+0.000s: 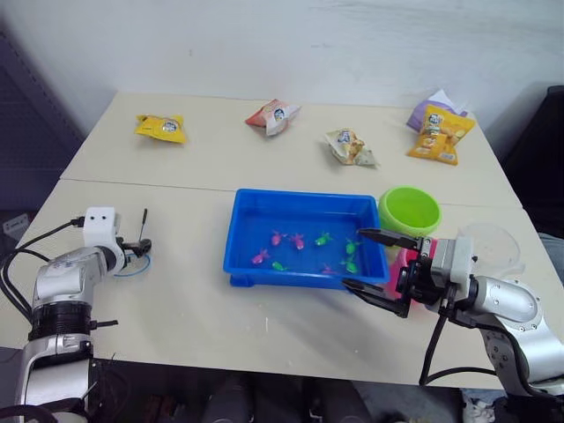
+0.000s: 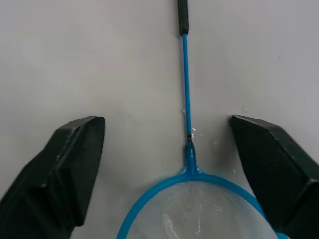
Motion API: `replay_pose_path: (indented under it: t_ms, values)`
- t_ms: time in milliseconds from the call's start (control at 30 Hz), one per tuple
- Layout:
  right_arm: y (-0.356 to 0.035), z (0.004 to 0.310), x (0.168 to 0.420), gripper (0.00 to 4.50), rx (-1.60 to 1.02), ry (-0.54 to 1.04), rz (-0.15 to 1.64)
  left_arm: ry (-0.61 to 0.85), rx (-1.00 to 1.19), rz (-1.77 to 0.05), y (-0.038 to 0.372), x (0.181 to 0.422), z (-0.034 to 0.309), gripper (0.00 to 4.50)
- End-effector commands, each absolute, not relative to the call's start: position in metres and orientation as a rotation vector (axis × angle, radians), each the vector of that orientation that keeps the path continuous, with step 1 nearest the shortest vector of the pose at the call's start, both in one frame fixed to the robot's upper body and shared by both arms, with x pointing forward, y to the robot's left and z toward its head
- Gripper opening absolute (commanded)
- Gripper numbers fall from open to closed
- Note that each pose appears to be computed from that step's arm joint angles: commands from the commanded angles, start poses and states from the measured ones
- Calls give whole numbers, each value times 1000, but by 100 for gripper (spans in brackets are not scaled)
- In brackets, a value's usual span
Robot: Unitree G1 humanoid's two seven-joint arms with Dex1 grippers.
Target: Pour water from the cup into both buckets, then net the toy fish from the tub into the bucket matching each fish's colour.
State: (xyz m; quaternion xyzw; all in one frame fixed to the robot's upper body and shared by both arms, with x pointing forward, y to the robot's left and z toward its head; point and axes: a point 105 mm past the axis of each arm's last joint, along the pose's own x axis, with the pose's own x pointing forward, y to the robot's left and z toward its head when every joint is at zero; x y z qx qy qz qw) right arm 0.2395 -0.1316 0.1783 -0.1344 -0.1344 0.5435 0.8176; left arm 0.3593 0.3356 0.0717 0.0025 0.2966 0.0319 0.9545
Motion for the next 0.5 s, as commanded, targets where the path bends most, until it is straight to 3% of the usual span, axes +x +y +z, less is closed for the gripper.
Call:
replay_pose_path:
  t_ms: [33, 167, 200, 333, 400, 500]
  values:
    - [-125, 194, 237, 450, -298, -352, 1169, 711, -21, 66, 338, 346, 42, 246]
    - [-126, 198, 240, 450, -321, -359, 1169, 762, 2, 73, 339, 336, 31, 83]
    - [-128, 199, 240, 450, -325, -365, 1160, 746, -33, 99, 344, 332, 31, 18]
    - [-129, 202, 236, 450, -349, -365, 1167, 572, -99, 76, 353, 330, 51, 7]
    - [-131, 202, 234, 450, -349, -334, 1181, 361, -110, -128, 335, 339, 91, 7]
    - [-132, 204, 232, 450, -349, -300, 1201, 180, -25, -379, 313, 335, 141, 7]
